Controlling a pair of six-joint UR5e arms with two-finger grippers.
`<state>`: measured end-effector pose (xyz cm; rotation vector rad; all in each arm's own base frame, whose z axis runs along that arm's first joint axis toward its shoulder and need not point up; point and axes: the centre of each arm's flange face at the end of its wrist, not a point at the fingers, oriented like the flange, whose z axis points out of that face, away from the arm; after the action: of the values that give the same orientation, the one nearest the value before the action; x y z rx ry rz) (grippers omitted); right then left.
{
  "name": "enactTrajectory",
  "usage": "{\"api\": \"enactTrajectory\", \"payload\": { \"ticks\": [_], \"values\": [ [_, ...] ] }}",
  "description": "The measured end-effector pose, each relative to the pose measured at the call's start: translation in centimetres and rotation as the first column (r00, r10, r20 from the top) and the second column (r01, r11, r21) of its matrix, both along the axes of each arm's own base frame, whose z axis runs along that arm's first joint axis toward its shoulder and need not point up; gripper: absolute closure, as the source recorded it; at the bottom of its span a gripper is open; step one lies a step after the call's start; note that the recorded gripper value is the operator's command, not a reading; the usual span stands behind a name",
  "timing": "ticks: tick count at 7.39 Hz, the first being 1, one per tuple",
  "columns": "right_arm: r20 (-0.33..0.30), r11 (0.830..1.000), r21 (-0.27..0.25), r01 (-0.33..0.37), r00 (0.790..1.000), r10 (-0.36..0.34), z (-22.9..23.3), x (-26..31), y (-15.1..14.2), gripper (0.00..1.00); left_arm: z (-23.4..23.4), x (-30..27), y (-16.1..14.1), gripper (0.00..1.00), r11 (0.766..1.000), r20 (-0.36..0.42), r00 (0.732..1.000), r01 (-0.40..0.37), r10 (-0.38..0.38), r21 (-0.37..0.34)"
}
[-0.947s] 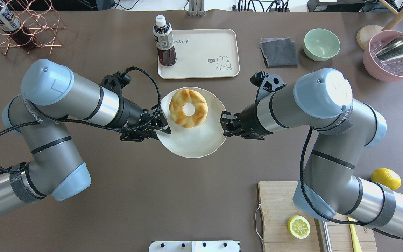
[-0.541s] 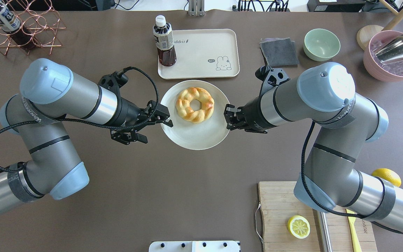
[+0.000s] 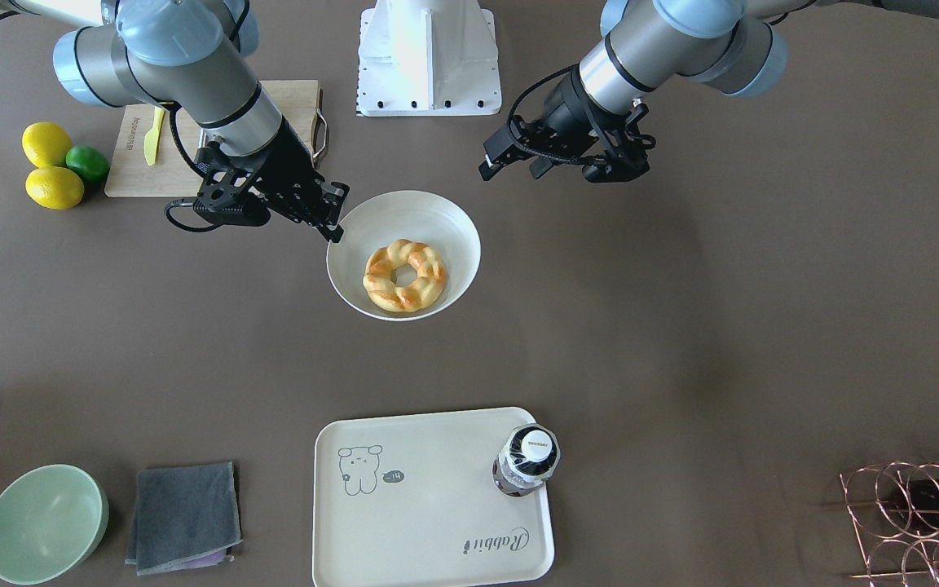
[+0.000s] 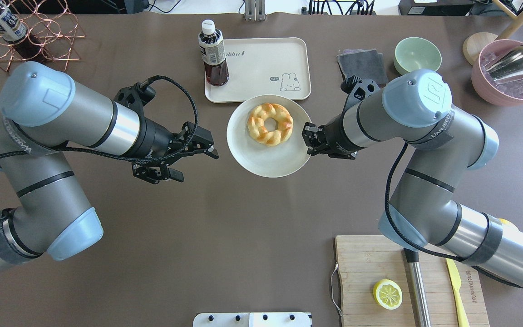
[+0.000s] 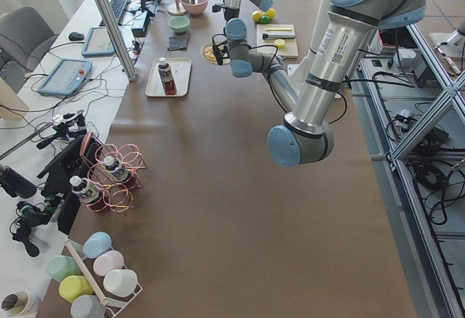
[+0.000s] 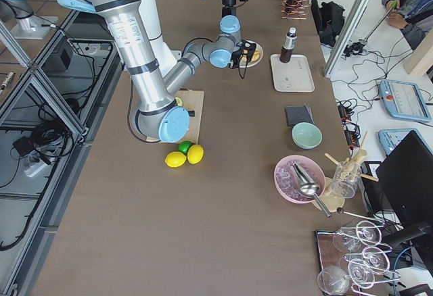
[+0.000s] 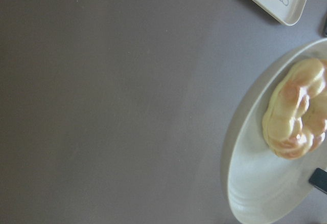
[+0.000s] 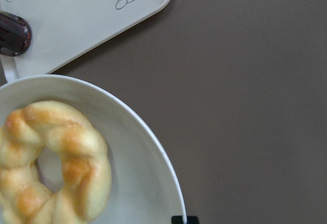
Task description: Place donut on tray
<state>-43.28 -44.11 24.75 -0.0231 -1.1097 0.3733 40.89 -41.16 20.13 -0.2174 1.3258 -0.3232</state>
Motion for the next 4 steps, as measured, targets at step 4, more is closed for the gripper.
{"api": "enactTrajectory", "payload": {
  "ticks": [4],
  "values": [
    [-0.102, 0.995, -0.079, -0.056, 0.994, 0.048, 4.8, -2.8, -6.8, 1.00, 1.1, -3.2, -0.1, 0.03, 1.000, 0.017, 1.000, 0.003, -0.002, -0.030]
  ]
}}
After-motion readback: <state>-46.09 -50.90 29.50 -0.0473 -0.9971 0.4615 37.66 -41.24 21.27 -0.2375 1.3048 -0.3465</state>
